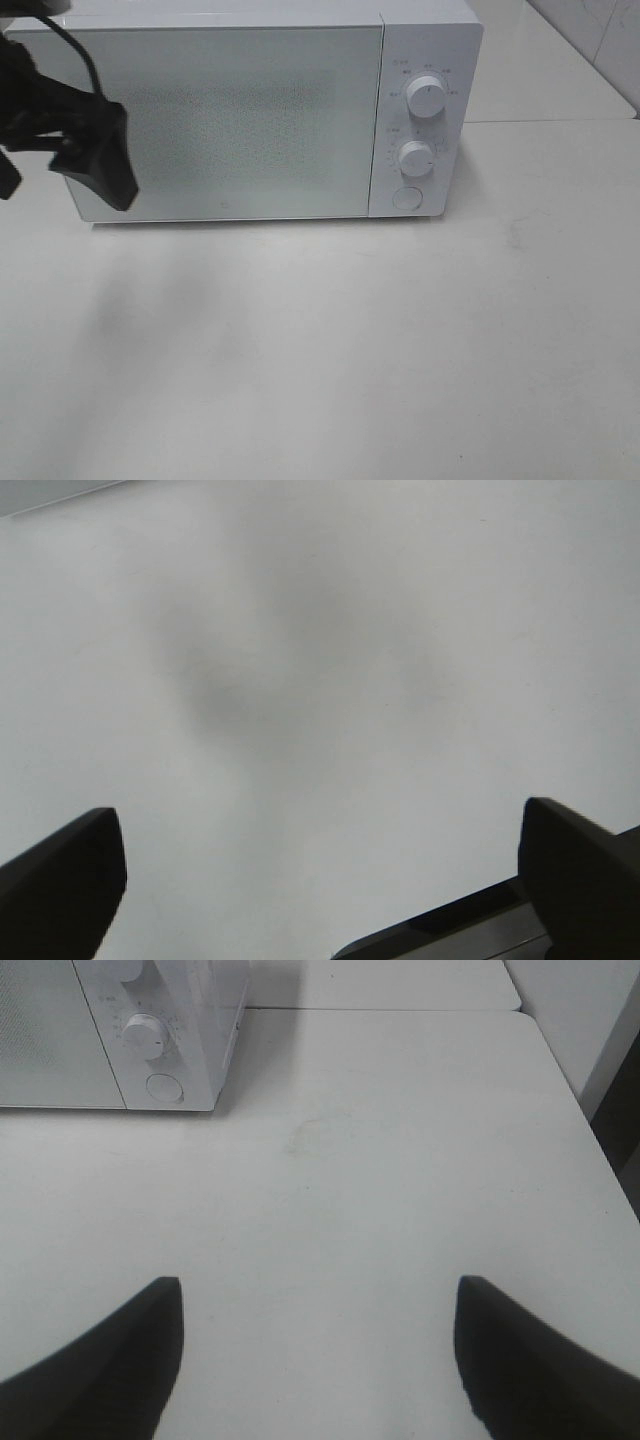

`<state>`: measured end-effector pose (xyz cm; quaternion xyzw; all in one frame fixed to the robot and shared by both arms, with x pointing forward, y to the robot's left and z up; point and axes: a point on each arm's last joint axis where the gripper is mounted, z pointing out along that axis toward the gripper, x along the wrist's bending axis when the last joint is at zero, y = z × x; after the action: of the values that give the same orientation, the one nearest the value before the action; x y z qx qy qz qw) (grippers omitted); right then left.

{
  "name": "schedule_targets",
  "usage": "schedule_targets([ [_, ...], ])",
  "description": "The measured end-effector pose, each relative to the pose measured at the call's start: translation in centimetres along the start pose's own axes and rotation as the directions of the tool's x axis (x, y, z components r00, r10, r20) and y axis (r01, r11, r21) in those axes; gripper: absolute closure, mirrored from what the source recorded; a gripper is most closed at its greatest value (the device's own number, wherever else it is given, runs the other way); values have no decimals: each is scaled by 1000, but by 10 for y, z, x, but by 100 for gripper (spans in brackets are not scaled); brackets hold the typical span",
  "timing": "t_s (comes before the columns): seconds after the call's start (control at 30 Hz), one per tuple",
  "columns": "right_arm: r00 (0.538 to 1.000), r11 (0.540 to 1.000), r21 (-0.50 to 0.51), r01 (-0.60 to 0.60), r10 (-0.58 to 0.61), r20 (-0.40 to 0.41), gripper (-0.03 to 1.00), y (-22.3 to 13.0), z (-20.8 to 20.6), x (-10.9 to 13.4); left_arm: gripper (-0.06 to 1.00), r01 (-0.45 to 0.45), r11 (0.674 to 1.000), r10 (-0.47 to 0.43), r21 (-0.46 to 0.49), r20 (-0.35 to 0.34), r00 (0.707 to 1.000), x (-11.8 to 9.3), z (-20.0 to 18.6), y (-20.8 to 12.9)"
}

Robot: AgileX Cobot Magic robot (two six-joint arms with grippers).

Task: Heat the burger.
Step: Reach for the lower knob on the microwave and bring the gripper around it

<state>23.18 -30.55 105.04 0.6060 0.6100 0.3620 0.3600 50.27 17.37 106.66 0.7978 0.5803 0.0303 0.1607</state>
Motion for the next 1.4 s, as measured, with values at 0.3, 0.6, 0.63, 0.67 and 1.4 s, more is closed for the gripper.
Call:
schedule_targets([
  [0.3, 1000, 1000, 0, 0, 0, 0, 22, 0, 0, 0, -4, 136, 988, -141, -76, -72, 987, 46, -44, -21],
  [0.6, 1000, 1000, 0, 0, 0, 0, 22, 0, 0, 0, -4, 178, 984, -179, -18, -124, 976, 58, -37, -80],
  [0.63, 1000, 1000, 0, 0, 0, 0, 22, 0, 0, 0, -4, 178, 984, -179, -18, -124, 976, 58, -37, -80],
  [0.67, 1000, 1000, 0, 0, 0, 0, 22, 0, 0, 0, -4, 180, 984, -180, -13, -128, 975, 58, -36, -86],
  [1.4, 1000, 1000, 1, 0, 0, 0, 22, 0, 0, 0, -4, 55, 975, -86, -218, -137, 987, 49, -35, -189],
])
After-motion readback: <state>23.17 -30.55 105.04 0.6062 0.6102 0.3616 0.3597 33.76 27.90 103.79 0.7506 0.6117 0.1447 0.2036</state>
